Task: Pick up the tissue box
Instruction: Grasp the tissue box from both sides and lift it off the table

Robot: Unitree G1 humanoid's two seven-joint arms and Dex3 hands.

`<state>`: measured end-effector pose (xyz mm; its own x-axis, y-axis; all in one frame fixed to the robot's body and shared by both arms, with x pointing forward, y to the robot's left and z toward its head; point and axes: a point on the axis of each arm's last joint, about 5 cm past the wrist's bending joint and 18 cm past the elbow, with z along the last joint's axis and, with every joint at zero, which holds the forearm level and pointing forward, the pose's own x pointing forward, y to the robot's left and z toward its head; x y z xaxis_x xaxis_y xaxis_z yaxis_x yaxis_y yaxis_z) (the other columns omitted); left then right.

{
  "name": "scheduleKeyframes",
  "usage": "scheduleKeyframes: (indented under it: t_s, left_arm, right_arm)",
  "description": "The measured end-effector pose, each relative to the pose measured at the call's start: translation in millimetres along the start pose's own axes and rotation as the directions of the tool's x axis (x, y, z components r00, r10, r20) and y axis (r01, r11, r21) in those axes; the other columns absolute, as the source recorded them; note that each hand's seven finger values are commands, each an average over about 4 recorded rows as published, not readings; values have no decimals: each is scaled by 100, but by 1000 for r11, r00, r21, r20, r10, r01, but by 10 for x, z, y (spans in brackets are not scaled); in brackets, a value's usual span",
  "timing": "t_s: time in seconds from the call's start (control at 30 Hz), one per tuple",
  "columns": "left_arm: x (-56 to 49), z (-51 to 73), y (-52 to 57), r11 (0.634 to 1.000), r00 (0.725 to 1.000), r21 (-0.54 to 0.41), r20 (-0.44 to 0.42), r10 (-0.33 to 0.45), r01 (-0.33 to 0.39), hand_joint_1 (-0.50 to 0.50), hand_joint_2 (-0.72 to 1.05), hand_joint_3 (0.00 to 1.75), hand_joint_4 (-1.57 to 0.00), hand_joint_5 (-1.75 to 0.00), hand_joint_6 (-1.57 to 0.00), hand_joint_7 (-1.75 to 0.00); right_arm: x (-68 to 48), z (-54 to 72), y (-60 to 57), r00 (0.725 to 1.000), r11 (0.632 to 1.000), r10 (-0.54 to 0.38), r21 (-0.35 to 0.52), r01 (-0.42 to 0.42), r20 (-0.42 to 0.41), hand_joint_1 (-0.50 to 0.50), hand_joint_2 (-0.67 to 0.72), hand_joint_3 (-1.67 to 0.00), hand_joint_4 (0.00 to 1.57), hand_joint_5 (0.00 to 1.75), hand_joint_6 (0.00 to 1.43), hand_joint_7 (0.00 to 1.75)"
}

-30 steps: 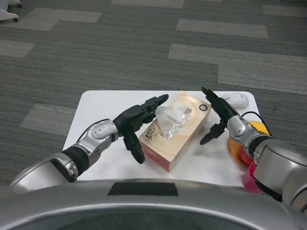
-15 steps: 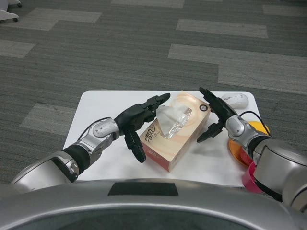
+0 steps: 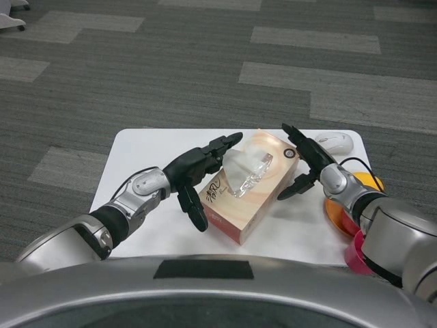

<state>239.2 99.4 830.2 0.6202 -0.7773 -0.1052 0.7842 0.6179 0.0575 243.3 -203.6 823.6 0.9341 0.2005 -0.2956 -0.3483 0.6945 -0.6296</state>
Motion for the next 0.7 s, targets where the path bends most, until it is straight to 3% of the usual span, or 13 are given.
scheduleKeyframes:
  t_s: [0.23,0.7]
  left_arm:
    - [5,4,1,1000,1000,-7,6,7,-7,50,-37,9,0,0,0,0]
    - [40,37,-8,998,997,-45,64,43,-40,50,-37,9,0,0,0,0]
  right_arm:
    - [10,27,-5,1000,1000,3,4,-3,21,-44,-22,-16,63,39,0,7]
    - [32,83,21,998,1000,12,18,-13,57,-42,-22,-16,69,39,0,7]
